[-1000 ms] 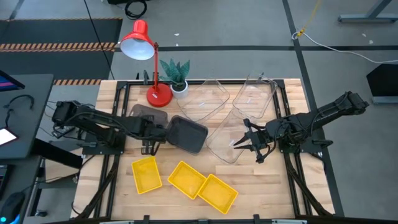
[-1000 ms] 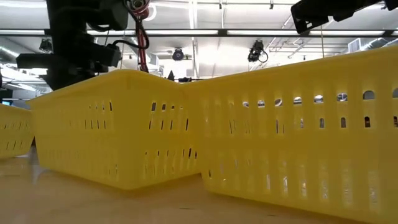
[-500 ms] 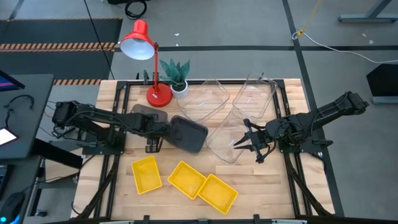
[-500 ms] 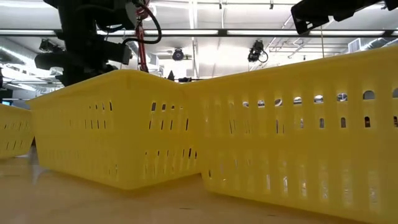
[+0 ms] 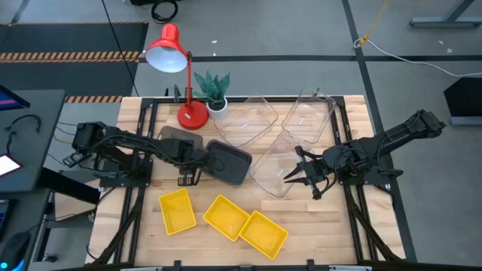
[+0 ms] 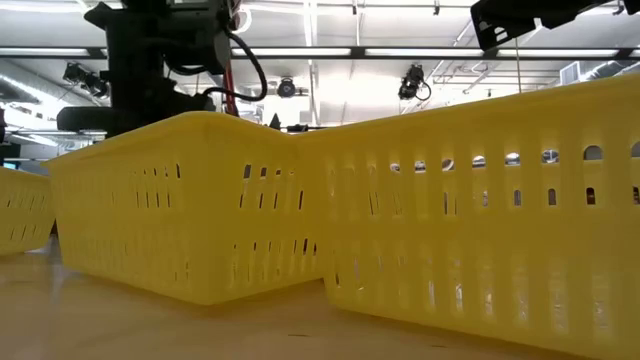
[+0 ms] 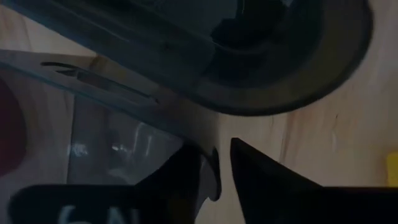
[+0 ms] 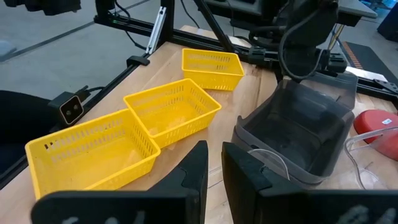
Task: Stack baskets by color
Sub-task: Stack the left black bin on the black bins
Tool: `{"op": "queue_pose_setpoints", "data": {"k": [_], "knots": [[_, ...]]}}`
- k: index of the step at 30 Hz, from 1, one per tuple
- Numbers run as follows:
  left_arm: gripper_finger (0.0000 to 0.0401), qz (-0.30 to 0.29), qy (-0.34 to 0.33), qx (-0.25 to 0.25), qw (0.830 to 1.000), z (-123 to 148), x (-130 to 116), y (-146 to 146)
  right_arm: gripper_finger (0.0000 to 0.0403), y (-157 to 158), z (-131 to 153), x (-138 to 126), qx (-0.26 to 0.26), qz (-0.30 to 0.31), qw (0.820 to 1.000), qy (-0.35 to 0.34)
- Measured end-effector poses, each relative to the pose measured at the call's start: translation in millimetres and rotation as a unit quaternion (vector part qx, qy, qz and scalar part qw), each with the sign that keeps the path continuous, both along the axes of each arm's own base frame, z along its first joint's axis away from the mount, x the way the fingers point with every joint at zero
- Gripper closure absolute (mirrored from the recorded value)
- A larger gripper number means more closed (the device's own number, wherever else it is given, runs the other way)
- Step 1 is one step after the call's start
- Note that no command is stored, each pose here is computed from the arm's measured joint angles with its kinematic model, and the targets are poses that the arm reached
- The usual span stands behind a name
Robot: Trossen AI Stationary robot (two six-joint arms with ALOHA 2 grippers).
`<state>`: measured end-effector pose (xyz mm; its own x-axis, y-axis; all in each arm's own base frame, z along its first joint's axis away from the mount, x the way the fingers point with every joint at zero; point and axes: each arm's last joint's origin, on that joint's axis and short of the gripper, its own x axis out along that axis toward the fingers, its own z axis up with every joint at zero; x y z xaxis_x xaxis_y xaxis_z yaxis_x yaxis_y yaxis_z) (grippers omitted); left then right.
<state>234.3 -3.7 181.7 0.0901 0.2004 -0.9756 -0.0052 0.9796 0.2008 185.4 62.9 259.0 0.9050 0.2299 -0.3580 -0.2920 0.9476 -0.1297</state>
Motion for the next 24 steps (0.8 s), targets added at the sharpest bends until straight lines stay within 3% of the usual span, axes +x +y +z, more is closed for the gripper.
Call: {"op": "queue_pose_setpoints", "data": {"k": [8, 16, 24], "knots": [[0.0388, -0.007, 0.025, 0.000, 1.000, 4.7, -4.3, 0.0, 0.0351, 0.0, 0.0, 0.0, 0.000, 0.000, 1.000, 0.000], [0.0392, 0.005, 0.069, 0.019, 0.997, 32.0, -5.8, 1.0, 0.0351, 0.0, 0.5, 0.2, 0.001, 0.000, 1.000, -0.003], [0.0392, 0.026, 0.041, 0.063, 0.997, 84.9, 4.2, 0.3, 0.0351, 0.0, 0.5, 0.2, 0.001, 0.000, 1.000, -0.003]]}}
